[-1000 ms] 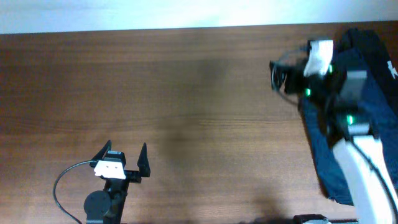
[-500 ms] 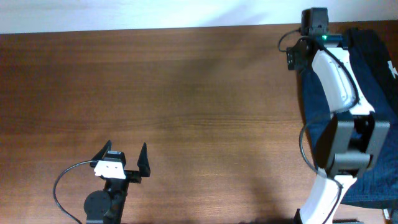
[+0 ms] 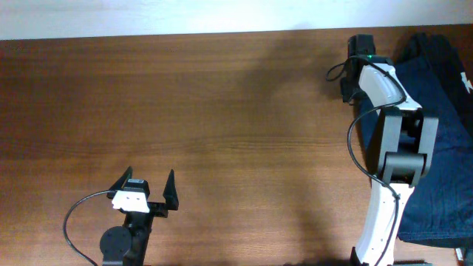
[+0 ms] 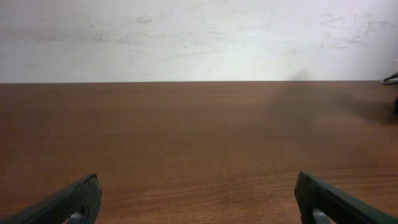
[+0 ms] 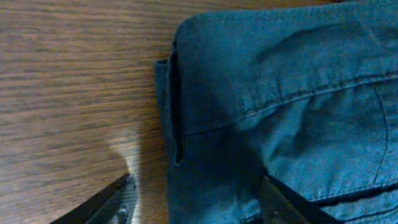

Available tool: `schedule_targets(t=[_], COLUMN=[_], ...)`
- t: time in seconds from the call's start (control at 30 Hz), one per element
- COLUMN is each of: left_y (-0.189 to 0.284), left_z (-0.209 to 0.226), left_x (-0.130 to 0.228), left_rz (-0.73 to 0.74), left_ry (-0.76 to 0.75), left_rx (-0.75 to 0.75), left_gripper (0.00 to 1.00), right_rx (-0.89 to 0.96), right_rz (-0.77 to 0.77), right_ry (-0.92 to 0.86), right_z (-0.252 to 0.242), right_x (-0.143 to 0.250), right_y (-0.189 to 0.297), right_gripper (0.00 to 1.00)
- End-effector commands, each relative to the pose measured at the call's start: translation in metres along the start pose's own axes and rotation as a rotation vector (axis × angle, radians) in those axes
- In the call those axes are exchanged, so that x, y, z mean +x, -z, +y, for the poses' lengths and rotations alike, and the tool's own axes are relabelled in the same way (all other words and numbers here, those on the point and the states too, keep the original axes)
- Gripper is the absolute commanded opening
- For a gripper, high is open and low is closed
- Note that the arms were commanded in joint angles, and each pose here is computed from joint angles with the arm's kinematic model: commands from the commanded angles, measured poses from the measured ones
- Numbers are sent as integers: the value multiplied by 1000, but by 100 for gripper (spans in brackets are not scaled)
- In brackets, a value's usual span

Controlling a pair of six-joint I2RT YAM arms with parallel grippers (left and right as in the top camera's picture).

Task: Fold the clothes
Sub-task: 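Reach the right gripper to the navy shorts on the pile and grasp, then drag the navy shorts left with the right gripper, laying them flat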

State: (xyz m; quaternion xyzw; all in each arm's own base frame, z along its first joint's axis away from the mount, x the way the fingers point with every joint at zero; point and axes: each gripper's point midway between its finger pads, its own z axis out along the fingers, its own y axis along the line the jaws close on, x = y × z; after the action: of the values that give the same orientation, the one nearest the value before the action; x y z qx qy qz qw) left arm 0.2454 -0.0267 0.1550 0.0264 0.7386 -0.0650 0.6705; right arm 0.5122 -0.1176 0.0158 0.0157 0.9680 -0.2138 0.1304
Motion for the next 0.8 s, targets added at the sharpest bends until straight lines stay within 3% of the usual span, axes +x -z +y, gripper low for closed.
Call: schedule_targets(t=[0.0, 0.03, 0.07, 0.1, 0.13, 0.3, 0.4, 0.57, 0.67, 0.77], left_y=[0, 0, 0, 0, 0, 0, 0, 0, 0, 0], left_z=[-2, -2, -2, -2, -2, -2, -2, -2, -2, -2], left_x=[2, 2, 2, 2, 2, 2, 2, 2, 2, 2], left_rz=[1, 1, 1, 1, 1, 1, 1, 1, 1, 1], left_ry=[6, 6, 6, 6, 6, 6, 6, 6, 6, 6], left_rx=[8, 8, 8, 8, 8, 8, 8, 8, 8, 8], left_gripper=[99, 99, 99, 99, 99, 99, 99, 99, 99, 99], right_rx=[21, 21, 21, 21, 19, 70, 71, 27, -31, -239], right_rz=[26, 25, 26, 26, 32, 43, -51, -235, -336, -401], right_ry=[-7, -7, -7, -7, -13, -115, -217, -243, -181, -32], right_z=[-5, -4, -4, -4, -4, -18, -33, -38, 0, 95], right_x=[5, 5, 5, 5, 6, 9, -11, -41, -55, -58], right_y=[-10, -10, -10, -10, -10, 4, 46, 130, 182, 224], right_gripper=[39, 39, 32, 22, 4, 4, 4, 4, 4, 4])
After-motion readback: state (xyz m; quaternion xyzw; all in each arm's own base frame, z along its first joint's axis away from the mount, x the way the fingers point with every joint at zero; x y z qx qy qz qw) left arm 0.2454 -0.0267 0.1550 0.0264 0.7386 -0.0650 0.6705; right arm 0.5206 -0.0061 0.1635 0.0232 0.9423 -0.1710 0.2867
